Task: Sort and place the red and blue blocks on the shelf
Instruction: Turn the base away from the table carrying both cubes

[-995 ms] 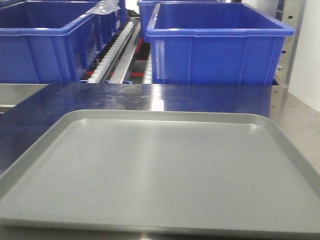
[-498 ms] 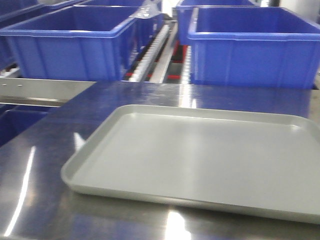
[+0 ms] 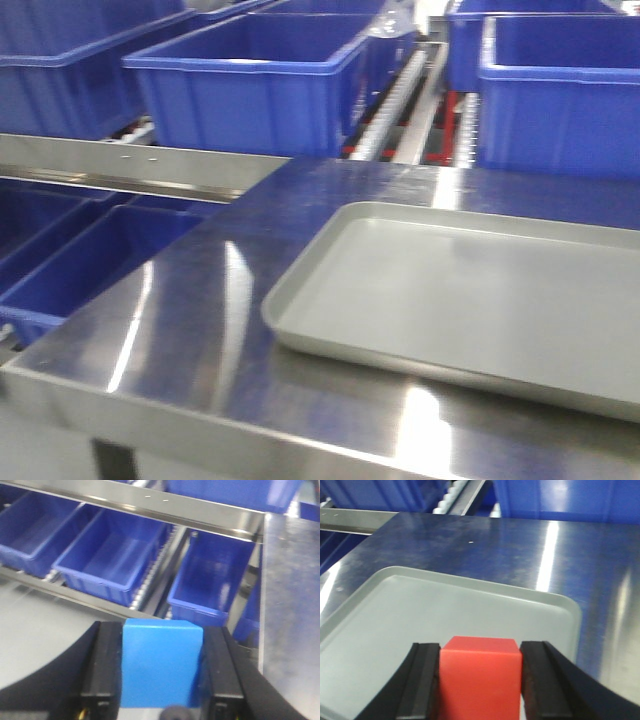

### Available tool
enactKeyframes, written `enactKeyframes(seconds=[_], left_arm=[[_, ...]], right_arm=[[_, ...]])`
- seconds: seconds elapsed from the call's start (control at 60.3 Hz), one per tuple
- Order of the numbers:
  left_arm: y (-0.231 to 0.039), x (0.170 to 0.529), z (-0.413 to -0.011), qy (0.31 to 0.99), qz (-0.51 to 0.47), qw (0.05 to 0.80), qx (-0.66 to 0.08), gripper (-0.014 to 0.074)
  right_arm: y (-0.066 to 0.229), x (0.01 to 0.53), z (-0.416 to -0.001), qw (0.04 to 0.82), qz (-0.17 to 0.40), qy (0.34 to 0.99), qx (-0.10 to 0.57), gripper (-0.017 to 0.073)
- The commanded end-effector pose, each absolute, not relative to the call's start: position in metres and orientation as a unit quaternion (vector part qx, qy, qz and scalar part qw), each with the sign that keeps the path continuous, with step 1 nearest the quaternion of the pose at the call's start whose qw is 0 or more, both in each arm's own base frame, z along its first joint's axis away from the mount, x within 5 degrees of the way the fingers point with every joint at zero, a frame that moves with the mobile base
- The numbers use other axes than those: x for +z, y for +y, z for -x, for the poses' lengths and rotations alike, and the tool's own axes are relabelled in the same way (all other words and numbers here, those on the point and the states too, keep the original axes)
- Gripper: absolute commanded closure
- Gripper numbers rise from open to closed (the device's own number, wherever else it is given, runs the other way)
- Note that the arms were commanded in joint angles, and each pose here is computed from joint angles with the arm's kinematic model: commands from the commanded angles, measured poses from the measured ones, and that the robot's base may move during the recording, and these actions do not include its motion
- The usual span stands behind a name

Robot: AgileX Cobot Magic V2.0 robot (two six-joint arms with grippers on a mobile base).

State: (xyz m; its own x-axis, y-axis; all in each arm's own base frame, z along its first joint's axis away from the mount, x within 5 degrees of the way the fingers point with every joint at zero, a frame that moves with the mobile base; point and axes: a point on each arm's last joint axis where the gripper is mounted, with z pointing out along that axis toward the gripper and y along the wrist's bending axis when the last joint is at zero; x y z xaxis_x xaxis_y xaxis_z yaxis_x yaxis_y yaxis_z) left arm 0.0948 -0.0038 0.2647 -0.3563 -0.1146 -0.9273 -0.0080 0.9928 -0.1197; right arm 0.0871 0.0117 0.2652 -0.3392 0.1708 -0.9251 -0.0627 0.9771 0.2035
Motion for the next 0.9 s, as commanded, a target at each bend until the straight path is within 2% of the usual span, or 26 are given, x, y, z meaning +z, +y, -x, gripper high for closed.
enactKeyframes(seconds=[0.0,0.879], left_arm=[[-0.0041,0.2812,-0.0977,0.789,0.035,0.611,-0.052,0.0470],[-0.0041,0.2812,-0.0977,0.789,0.035,0.611,-0.052,0.0470]], right_arm=[[0.0098,0.2825,-0.0897,0.620,-0.035,0.778,0.097,0.0501],[0.0098,0.2825,-0.0897,0.620,-0.035,0.778,0.097,0.0501]])
